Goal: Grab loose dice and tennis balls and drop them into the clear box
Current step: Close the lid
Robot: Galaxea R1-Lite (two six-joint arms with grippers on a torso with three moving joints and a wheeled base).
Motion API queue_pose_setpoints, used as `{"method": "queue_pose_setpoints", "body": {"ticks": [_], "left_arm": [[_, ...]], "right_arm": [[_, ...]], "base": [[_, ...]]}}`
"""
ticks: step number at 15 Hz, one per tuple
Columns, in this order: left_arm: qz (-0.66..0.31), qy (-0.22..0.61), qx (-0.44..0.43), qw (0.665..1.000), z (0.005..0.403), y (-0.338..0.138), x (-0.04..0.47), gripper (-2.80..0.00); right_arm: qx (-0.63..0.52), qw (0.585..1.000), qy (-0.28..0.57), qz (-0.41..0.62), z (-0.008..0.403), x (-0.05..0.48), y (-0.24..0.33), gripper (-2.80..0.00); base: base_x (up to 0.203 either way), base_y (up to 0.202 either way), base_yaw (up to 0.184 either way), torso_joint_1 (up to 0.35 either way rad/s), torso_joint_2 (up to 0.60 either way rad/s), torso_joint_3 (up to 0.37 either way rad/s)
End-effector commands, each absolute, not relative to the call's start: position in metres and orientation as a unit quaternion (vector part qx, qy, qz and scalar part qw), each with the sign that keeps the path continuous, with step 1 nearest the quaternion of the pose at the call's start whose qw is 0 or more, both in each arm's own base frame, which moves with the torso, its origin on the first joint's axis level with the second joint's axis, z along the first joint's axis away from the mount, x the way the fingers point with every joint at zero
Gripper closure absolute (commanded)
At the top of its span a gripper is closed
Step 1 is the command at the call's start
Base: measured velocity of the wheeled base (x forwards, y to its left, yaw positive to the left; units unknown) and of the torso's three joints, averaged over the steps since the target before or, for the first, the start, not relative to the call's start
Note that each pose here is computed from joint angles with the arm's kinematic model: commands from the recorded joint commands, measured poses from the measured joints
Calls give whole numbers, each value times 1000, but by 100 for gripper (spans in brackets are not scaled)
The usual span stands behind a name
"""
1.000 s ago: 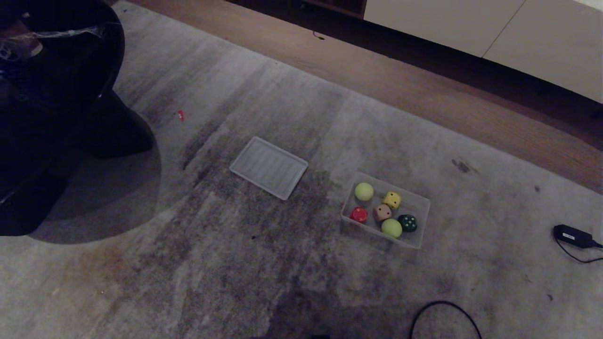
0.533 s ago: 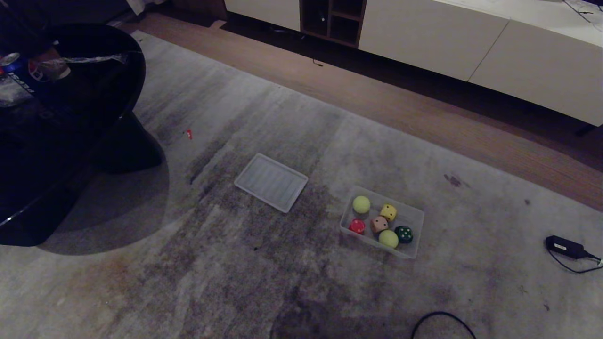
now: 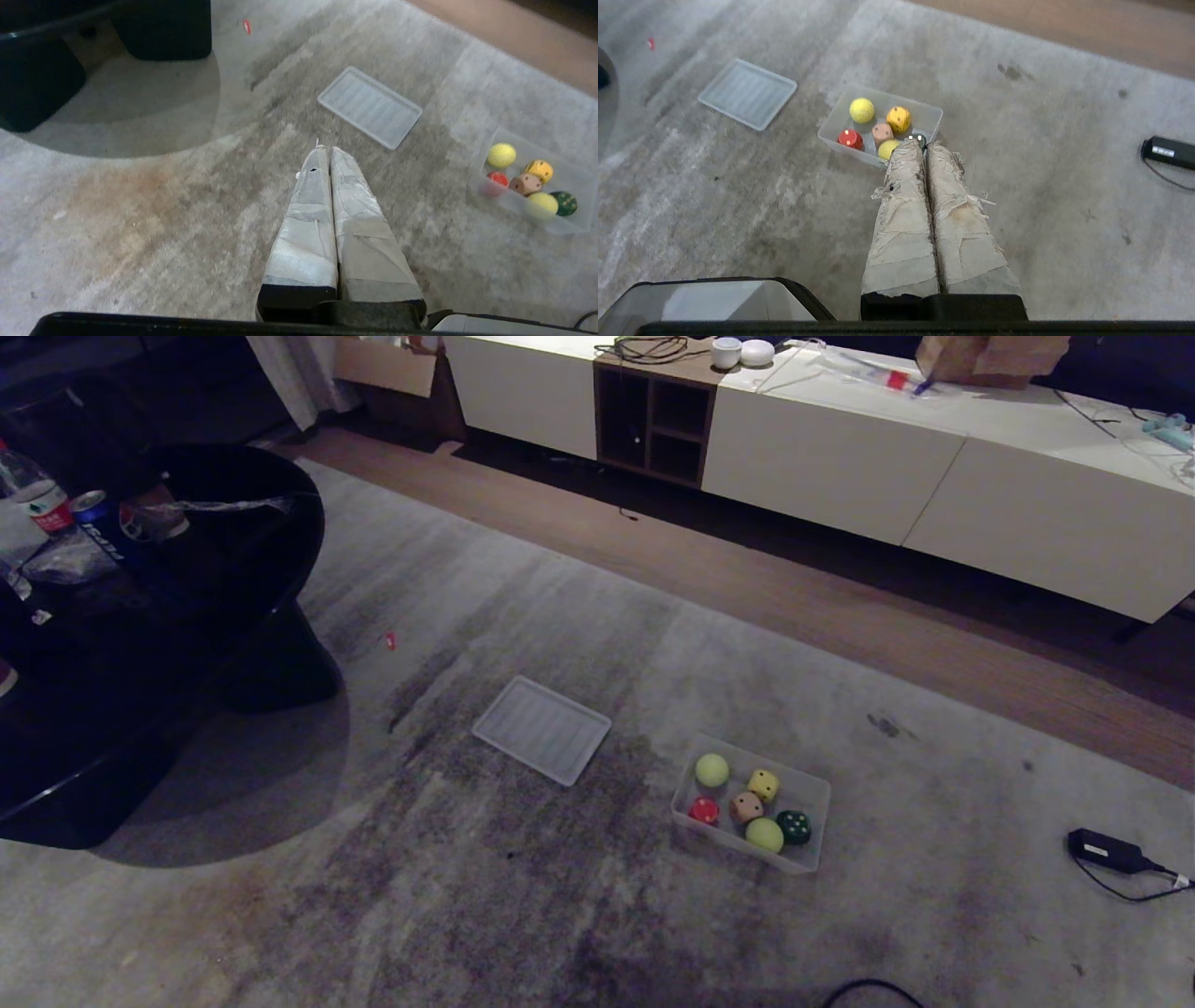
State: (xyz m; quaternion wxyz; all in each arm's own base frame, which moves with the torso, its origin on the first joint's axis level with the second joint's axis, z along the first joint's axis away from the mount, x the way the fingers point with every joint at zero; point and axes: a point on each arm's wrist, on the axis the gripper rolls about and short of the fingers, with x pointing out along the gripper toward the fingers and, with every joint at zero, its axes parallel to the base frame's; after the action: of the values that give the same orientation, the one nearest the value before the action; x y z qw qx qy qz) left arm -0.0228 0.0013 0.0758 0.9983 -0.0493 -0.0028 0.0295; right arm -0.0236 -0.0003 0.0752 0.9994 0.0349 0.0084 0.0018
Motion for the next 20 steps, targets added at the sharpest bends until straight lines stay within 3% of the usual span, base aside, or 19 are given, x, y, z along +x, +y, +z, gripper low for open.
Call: {"method": "queue_pose_setpoints", "body": {"ticks": [1,20], "left_arm": [[30,-1,-50,998,75,1,-23,0],[30,-2,-51,998,75,1,-23,0]], "right_arm": [[35,999,9,2,75,-24,0,0],[34,999,8,1,75,-24,0,0]], "base": [[0,0,0,0,4,208],[0,0,0,2,3,202]]}}
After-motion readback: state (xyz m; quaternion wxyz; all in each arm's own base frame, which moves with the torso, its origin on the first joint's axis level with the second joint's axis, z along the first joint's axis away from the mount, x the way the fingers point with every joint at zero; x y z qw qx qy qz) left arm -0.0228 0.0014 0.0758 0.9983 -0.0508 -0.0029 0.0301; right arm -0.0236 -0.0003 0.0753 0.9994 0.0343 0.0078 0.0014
